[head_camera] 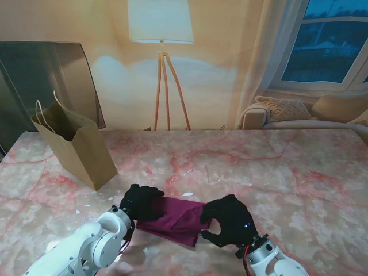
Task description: Fold the socks and the shorts into the kraft paper bag
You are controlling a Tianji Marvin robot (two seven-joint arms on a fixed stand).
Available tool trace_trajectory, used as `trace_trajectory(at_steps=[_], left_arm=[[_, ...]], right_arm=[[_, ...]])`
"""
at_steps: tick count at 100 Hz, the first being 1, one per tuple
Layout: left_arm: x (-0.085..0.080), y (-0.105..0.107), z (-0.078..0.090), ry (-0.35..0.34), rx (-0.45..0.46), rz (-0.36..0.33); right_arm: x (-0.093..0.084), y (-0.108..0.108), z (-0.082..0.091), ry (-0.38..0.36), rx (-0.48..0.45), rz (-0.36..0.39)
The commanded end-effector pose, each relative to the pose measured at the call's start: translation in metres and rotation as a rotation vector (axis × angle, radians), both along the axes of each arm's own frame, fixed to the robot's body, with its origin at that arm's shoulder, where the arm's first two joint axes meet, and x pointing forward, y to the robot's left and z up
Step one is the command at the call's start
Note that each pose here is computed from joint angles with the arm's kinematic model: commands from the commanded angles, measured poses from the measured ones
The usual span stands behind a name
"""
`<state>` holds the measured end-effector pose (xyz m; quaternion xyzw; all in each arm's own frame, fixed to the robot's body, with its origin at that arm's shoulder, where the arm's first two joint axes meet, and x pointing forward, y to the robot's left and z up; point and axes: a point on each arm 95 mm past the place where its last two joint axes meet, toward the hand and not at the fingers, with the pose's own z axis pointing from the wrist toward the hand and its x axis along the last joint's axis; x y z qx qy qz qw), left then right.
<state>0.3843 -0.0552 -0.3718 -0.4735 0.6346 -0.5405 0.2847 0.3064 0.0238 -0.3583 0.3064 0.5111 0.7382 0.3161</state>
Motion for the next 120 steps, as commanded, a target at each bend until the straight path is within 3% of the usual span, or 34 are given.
trace_trajectory(at_steps=[1,21,46,66,83,102,120], left_arm=[[-0.013,0.002,-0.008,0.019,0.001,-0.003],[-0.033,0.014,-0.003,-0.046,-0.016,-0.013],[-0.049,0.022,0.001,-0.157,-0.085,-0.076],[-0.047,0.028,-0.006,-0.053,-0.104,-0.146],[-0.036,0.031,-0.017,0.007,-0.054,-0.143],[-0.020,0.030,-0.029,0.025,0.007,-0.142],[-0.015,0.027,-0.039,0.028,0.064,-0.176]], right_arm=[[-0.005,0.002,-0.002,0.011,-0.003,-0.001],[-0.009,0.003,0.000,0.032,-0.011,-0.013],[-0.010,0.004,-0.001,0.050,-0.010,-0.018],[-0.008,0.005,-0.004,0.057,-0.004,-0.016],[-0.008,0.007,-0.006,0.064,0.005,-0.012],[-0.006,0.008,-0.008,0.063,0.010,-0.008],[-0.006,0.007,-0.008,0.073,0.013,-0.012]])
